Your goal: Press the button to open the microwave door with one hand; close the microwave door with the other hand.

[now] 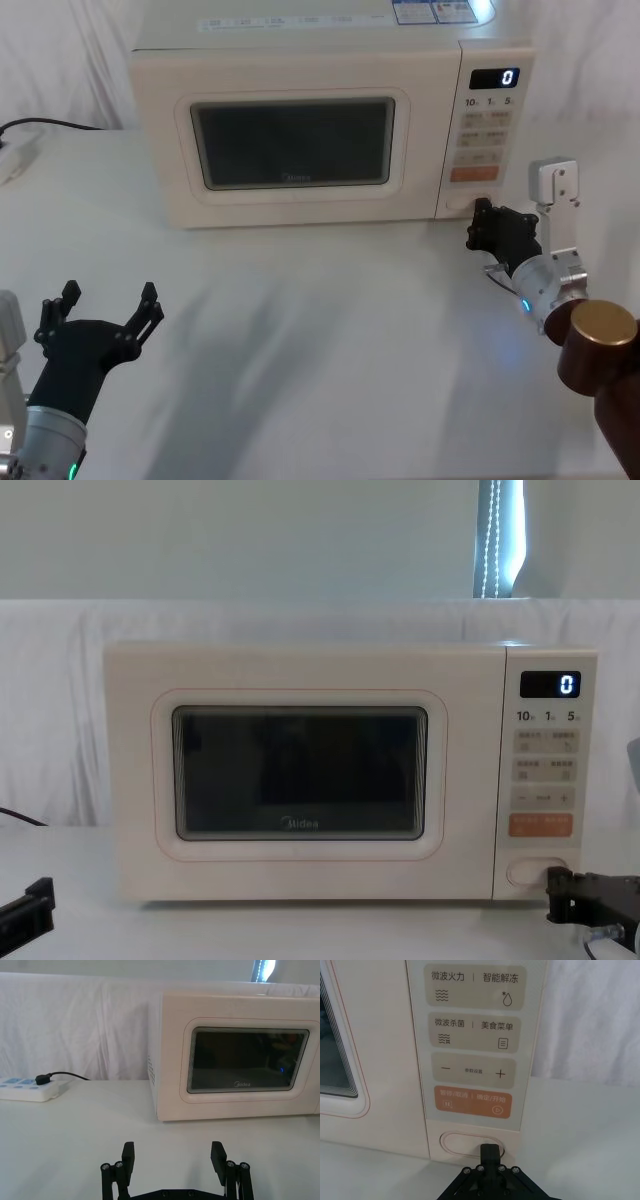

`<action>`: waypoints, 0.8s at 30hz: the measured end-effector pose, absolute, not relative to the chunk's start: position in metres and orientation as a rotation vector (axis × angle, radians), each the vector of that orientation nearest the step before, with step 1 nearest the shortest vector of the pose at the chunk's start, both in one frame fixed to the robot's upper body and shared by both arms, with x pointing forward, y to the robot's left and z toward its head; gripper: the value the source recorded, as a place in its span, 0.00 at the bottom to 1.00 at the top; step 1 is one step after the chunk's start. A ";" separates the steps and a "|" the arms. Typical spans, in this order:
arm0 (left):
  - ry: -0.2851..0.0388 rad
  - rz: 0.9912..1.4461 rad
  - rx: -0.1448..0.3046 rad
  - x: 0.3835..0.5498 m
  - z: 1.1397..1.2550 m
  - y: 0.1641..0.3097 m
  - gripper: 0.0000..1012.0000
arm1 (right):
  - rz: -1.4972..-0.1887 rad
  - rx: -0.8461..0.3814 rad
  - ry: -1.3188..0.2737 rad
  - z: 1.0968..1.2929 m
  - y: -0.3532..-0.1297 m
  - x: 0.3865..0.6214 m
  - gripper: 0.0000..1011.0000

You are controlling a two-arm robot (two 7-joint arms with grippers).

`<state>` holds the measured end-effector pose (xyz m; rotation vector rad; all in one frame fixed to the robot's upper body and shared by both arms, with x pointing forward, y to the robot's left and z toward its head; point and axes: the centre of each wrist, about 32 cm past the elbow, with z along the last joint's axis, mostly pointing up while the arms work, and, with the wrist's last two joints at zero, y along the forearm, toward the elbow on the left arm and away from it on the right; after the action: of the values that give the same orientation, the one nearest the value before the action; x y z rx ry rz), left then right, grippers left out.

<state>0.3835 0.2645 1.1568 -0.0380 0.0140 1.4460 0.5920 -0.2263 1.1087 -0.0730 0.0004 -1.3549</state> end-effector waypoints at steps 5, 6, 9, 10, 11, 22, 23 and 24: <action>0.014 1.446 -0.038 0.384 1.157 0.265 0.99 | -1.353 -0.073 -0.003 1.109 -0.226 0.593 0.00; 0.014 1.446 -0.038 0.384 1.157 0.265 0.99 | -1.353 -0.073 -0.003 1.109 -0.226 0.593 0.00; 0.014 1.446 -0.038 0.384 1.157 0.265 0.99 | -1.352 -0.073 -0.005 1.109 -0.226 0.595 0.00; 0.014 1.446 -0.038 0.384 1.157 0.265 0.99 | -1.352 -0.073 -0.005 1.109 -0.226 0.595 0.00; 0.014 1.446 -0.038 0.384 1.157 0.265 0.99 | -1.351 -0.074 -0.006 1.110 -0.226 0.595 0.00; 0.014 1.446 -0.038 0.384 1.157 0.265 0.99 | -1.344 -0.072 -0.010 1.111 -0.224 0.599 0.00; 0.014 1.446 -0.038 0.384 1.157 0.265 0.99 | -1.344 -0.071 -0.010 1.112 -0.224 0.599 0.00; 0.014 1.446 -0.038 0.384 1.157 0.265 0.99 | -1.343 -0.071 -0.010 1.112 -0.223 0.599 0.00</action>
<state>0.3835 0.2645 1.1568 -0.0380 0.0140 1.4460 0.5995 -0.2234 1.1116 -0.0712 -0.0099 -1.3433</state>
